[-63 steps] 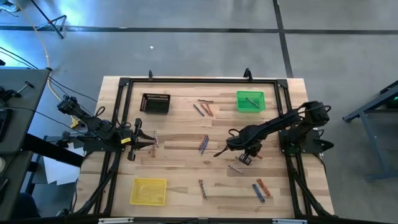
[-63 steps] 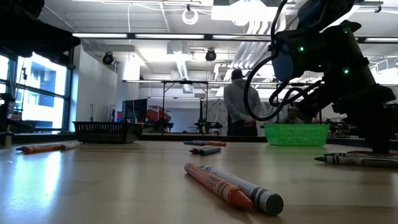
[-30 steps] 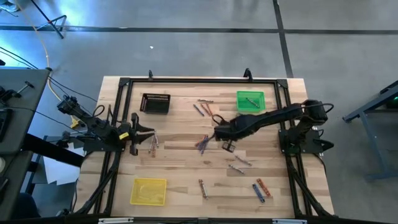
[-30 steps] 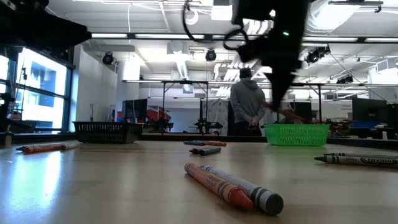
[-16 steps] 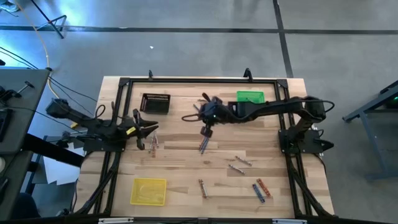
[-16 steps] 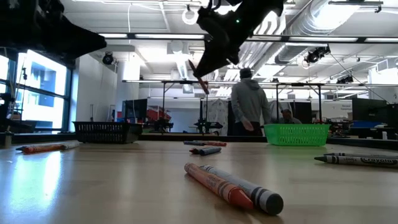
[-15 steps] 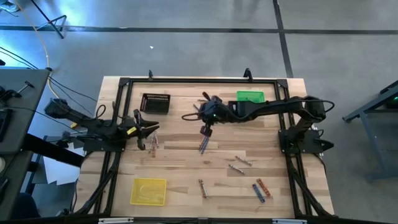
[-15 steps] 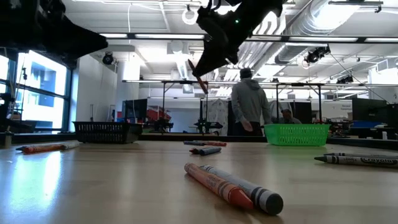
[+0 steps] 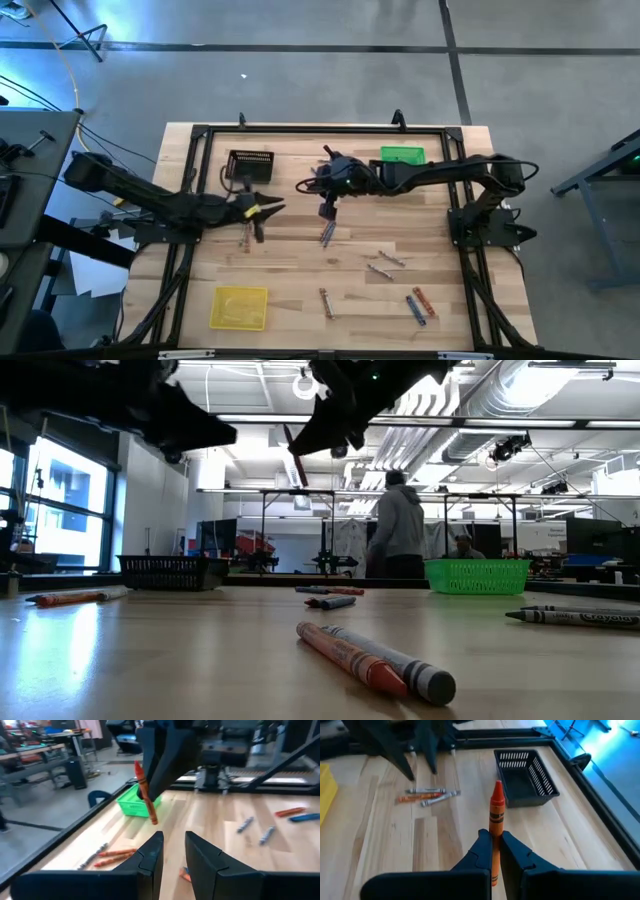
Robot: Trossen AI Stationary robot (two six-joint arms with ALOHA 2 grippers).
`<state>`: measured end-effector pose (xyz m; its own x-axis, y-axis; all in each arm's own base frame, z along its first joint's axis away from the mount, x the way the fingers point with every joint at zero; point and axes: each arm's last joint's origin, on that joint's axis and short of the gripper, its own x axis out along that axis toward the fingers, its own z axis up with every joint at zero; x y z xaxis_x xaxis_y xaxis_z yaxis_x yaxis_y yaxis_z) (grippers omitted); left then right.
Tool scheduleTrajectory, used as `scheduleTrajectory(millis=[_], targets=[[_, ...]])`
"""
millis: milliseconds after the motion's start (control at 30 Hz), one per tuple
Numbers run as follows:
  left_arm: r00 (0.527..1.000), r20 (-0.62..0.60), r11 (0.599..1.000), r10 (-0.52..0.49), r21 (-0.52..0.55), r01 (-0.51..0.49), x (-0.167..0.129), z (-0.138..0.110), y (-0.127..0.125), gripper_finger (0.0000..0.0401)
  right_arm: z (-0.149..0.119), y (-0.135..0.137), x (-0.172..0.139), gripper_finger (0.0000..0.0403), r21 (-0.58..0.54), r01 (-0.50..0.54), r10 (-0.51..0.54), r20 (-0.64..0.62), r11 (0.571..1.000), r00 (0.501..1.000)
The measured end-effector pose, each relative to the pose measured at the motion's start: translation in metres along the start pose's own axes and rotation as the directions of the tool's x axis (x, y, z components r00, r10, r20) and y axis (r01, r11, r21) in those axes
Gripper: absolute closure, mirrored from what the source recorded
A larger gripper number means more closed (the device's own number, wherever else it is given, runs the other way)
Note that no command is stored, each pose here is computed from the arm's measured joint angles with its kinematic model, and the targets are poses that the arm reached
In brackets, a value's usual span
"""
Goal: Sort crayons
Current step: Put the orange crayon into the black bin
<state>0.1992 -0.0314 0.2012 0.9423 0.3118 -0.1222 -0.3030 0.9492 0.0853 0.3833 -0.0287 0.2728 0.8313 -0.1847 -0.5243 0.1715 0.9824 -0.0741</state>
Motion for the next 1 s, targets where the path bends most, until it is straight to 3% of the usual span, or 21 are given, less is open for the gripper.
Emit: scheduleTrajectory(millis=[267,467,1000], targets=[[0.997,-0.033,0.997,0.070,0.023,-0.069,0.020,0.003,0.001,0.0331,0.016,-0.004,-0.025,0.0398,-0.016,0.021,-0.019,0.082,1.000,0.996],[0.994,0.055,0.996,0.091,-0.023,-0.090,0.023,0.012,0.008,0.0331,0.022,-0.002,-0.030,0.0398,-0.014,-0.006,0.008,0.131,1.000,0.991],[0.990,0.116,0.997,-0.074,0.040,0.069,0.024,0.018,0.005,0.0331,0.024,0.006,-0.031,0.0398,-0.036,-0.038,0.043,0.149,0.999,0.988]])
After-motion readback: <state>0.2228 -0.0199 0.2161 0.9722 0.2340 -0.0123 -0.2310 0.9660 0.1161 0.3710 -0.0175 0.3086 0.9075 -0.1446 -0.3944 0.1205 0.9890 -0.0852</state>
